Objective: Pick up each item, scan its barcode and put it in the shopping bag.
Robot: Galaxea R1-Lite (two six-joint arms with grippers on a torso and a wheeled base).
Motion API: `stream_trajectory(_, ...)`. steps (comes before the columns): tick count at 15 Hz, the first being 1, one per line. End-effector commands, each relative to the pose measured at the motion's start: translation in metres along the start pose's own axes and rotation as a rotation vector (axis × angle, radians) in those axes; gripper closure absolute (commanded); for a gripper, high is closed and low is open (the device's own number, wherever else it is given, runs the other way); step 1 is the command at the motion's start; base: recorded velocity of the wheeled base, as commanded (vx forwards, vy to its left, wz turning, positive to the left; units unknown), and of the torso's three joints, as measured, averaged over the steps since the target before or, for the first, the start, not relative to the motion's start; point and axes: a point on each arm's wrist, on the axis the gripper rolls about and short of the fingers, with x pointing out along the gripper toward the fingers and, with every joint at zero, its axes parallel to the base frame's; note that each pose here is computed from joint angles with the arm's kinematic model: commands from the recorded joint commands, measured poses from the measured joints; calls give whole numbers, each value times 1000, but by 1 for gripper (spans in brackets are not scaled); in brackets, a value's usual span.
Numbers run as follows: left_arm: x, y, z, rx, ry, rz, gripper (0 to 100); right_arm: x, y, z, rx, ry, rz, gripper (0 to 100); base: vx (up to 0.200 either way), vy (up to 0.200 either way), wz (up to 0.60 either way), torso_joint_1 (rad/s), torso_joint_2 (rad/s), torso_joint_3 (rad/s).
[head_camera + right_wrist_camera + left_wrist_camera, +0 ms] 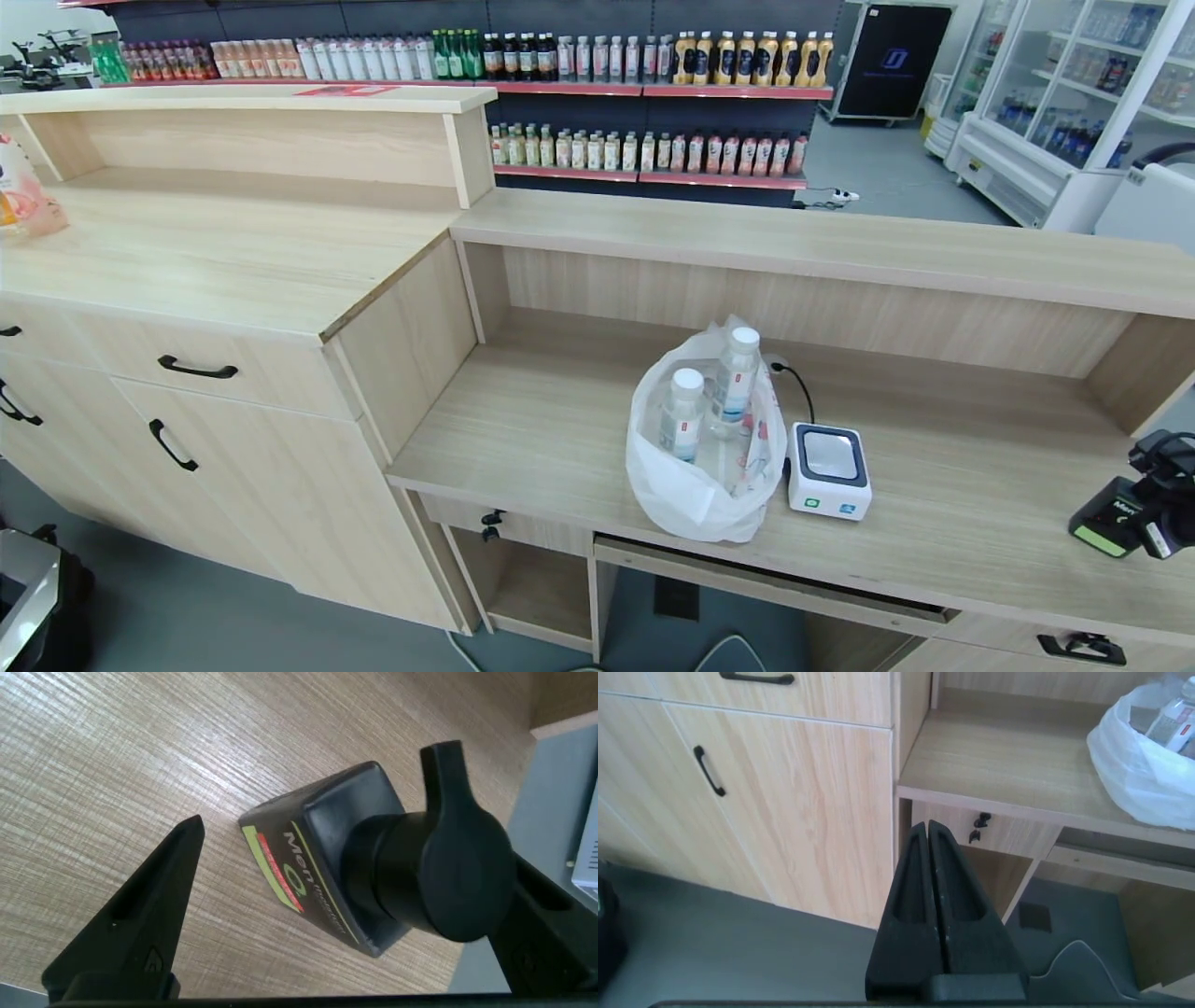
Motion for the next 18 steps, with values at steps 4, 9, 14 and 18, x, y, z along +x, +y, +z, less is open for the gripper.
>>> stream_trajectory(4, 0, 0, 0, 0, 0, 0, 100, 6, 5, 1, -2, 0, 17, 100, 0, 0, 0, 0, 0, 0)
stream_trajectory(9, 0, 0, 0, 0, 0, 0, 100, 2, 3, 9, -29, -19, 3, 100, 0, 0, 0, 0, 0, 0)
stream_trajectory(14, 0, 0, 0, 0, 0, 0, 100, -62, -6, 57, -295, -124, -129, 100, 0, 0, 0, 0, 0, 0)
stream_trajectory(18, 0, 0, 0, 0, 0, 0, 100, -165, 37, 105, -713, -465, -102, 100, 0, 0, 0, 0, 0, 0)
